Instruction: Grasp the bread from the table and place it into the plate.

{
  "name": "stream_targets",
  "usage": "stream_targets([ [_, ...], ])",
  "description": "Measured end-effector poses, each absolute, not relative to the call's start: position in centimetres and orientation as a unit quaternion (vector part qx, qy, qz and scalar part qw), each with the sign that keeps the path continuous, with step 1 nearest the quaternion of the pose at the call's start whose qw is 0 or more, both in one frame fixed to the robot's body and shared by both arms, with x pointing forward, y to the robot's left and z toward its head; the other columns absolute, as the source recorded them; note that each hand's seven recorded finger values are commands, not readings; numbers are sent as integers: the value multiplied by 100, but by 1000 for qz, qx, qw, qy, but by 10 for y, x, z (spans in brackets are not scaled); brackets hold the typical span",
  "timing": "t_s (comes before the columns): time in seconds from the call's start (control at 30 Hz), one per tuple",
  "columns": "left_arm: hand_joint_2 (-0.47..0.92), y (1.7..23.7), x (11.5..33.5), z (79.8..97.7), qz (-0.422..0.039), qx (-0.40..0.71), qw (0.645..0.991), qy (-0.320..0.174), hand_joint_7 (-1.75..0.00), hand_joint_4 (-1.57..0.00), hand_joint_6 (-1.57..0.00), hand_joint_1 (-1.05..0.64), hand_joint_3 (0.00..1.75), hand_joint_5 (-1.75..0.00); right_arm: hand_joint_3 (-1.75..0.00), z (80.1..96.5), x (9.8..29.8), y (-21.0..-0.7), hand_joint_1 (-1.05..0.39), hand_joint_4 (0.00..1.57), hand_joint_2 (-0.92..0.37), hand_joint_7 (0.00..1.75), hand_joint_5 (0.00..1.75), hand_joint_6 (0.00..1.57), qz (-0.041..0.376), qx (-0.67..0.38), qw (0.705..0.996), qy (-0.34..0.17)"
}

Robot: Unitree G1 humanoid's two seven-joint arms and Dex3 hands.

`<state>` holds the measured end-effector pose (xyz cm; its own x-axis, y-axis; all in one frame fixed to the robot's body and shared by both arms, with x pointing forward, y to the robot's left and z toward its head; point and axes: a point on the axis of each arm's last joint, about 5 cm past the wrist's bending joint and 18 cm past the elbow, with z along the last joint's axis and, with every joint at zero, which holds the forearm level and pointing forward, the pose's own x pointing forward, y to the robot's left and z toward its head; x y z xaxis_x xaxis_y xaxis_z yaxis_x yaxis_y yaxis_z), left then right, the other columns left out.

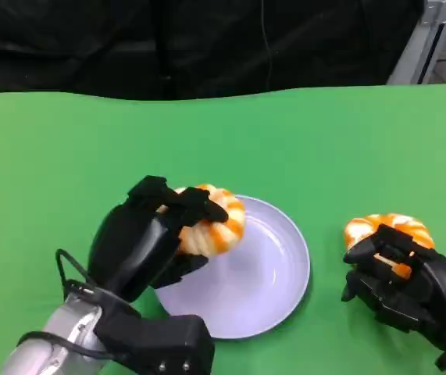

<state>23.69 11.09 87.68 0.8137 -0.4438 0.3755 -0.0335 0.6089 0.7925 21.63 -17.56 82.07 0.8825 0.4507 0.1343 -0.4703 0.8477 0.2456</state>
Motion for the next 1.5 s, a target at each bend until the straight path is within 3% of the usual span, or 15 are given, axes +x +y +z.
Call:
stream_targets([
  [0.27,90,98,243,879,-151,404,854,-291,-114,-55,-69,-8,6,-148,-53,821,216,-175,1,47,-89,121,169,56,240,137,960,-36],
  [0.43,92,91,243,876,-174,394,855,-288,-113,-57,-68,-9,8,-142,-53,821,216,-175,1,47,-88,120,169,57,240,137,960,-36],
  [0.67,92,89,243,870,-191,376,868,-262,-105,-58,-71,-9,11,-137,-55,821,217,-174,4,46,-87,119,172,58,233,142,961,-38],
  [0.8,92,88,245,869,-196,372,870,-256,-91,-56,-77,-8,10,-143,-56,821,217,-173,2,46,-87,120,173,58,231,145,961,-39],
  [1.07,92,90,245,858,-211,374,877,-216,-96,-49,-74,-5,9,-150,-59,823,217,-172,3,45,-86,124,174,56,226,144,962,-43],
  [1.3,92,91,251,859,-218,385,873,-206,-95,-46,-72,-5,9,-149,-60,823,217,-172,3,45,-85,126,175,56,225,144,963,-43],
  [1.4,92,91,251,858,-219,387,872,-204,-87,-48,-71,-9,11,-138,-61,823,217,-172,4,45,-85,126,175,56,225,144,963,-43],
  [1.43,92,91,251,858,-219,387,872,-203,-73,-49,-74,-14,12,-129,-60,823,217,-172,4,44,-85,126,174,56,225,144,963,-43],
  [1.5,92,91,251,858,-219,387,872,-202,-63,-50,-76,-17,13,-123,-61,823,217,-172,4,44,-84,126,174,55,225,144,963,-43],
])
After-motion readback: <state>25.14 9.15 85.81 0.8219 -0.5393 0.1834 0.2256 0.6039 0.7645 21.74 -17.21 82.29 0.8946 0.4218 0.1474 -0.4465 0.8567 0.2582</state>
